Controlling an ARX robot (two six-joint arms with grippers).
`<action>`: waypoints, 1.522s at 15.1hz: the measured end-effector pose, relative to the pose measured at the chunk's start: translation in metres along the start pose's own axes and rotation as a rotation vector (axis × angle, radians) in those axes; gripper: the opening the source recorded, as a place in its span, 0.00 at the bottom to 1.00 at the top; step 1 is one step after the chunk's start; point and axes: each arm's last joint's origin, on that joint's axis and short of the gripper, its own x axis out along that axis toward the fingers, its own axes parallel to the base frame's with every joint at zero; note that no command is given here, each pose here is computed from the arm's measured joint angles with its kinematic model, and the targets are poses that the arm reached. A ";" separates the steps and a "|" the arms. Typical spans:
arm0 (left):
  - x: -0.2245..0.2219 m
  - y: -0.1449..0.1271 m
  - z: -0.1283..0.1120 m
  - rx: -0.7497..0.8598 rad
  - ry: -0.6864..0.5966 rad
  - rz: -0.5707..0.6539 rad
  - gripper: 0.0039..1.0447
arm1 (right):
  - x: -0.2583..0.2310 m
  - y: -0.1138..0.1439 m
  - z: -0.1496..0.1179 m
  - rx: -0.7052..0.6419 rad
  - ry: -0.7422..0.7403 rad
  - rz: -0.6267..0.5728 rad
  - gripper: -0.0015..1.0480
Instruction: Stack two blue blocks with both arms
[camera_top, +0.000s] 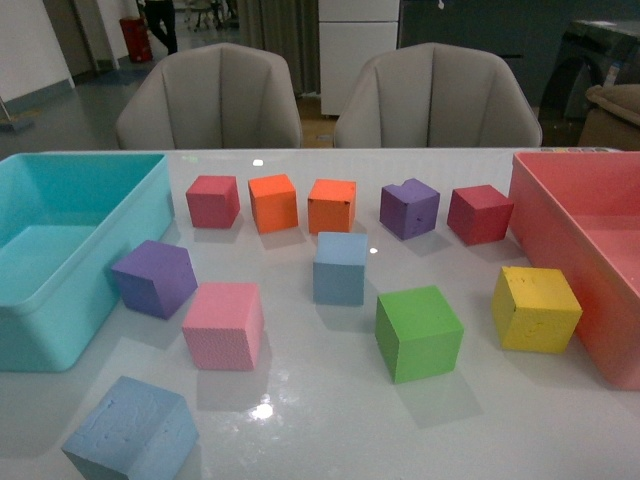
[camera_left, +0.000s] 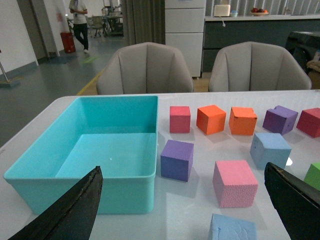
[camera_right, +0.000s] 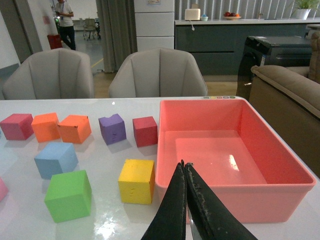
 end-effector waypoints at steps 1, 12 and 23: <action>0.000 0.000 0.000 0.000 0.000 0.000 0.94 | -0.001 0.000 0.000 0.000 -0.002 0.000 0.02; 0.000 0.000 0.000 0.000 0.000 0.000 0.94 | -0.012 0.000 -0.003 -0.002 0.008 0.000 0.36; 0.051 -0.023 0.019 -0.042 0.299 -0.108 0.94 | -0.012 0.000 -0.003 -0.003 0.008 0.000 0.94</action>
